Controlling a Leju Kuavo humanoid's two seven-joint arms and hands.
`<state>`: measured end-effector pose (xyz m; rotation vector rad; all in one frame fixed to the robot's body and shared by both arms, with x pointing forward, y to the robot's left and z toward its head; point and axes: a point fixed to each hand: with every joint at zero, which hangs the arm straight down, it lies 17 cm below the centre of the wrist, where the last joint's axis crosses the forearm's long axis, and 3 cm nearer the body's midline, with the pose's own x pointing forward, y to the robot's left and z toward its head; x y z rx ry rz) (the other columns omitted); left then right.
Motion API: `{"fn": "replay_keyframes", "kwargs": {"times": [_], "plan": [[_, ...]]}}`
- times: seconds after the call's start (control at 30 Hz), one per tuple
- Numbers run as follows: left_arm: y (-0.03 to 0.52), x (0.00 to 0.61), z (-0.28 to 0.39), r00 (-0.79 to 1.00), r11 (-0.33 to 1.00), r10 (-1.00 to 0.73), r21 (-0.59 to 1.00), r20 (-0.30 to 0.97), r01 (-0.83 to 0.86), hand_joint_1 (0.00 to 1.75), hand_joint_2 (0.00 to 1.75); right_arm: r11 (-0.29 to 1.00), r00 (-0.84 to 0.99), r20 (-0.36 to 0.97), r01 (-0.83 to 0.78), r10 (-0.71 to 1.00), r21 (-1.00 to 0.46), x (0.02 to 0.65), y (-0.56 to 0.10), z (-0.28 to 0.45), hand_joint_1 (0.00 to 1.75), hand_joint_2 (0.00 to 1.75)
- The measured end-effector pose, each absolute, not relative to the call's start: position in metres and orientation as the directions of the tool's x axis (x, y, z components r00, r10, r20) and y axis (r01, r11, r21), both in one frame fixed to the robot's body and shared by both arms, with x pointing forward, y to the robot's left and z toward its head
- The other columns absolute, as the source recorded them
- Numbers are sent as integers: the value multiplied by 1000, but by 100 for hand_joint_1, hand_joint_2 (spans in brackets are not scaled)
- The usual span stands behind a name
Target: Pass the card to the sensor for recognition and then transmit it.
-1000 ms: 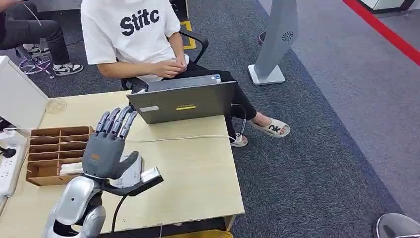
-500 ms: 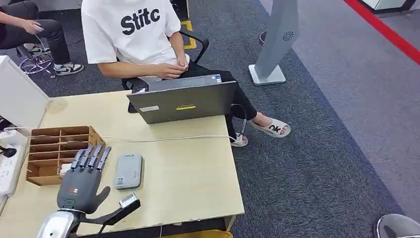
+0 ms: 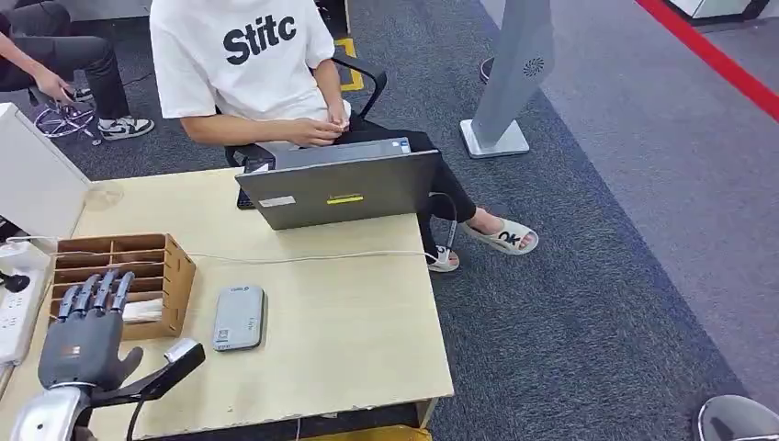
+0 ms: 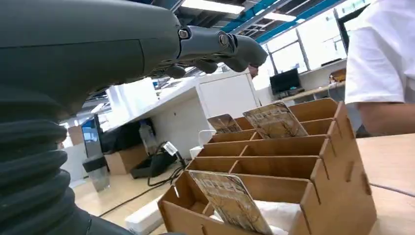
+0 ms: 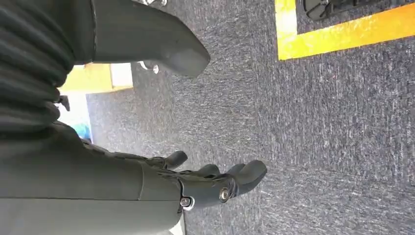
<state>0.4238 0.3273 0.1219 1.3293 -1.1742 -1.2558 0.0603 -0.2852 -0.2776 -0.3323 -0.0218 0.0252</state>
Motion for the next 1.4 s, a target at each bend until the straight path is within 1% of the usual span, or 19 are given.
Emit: {"fn": "replay_keyframes", "kwargs": {"times": [0.27, 0.63, 1.0, 1.4], "plan": [[342, 428, 120, 57, -106, -993, 994, -104, -28, 0, 175, 946, 999, 21, -17, 25, -323, 61, -283, -278, 0, 175], [349, 429, 114, 71, -102, -992, 995, -101, -8, 0, 175, 947, 999, 22, -20, 28, -320, 61, -282, -278, 0, 175], [368, 424, 76, 82, -90, -992, 991, -98, 97, 0, 175, 949, 997, 39, -47, 62, -311, 65, -280, -278, 0, 175], [387, 414, 53, 90, -77, -992, 988, -89, 134, 0, 175, 945, 996, 50, -50, 70, -323, 66, -281, -277, 0, 175]]}}
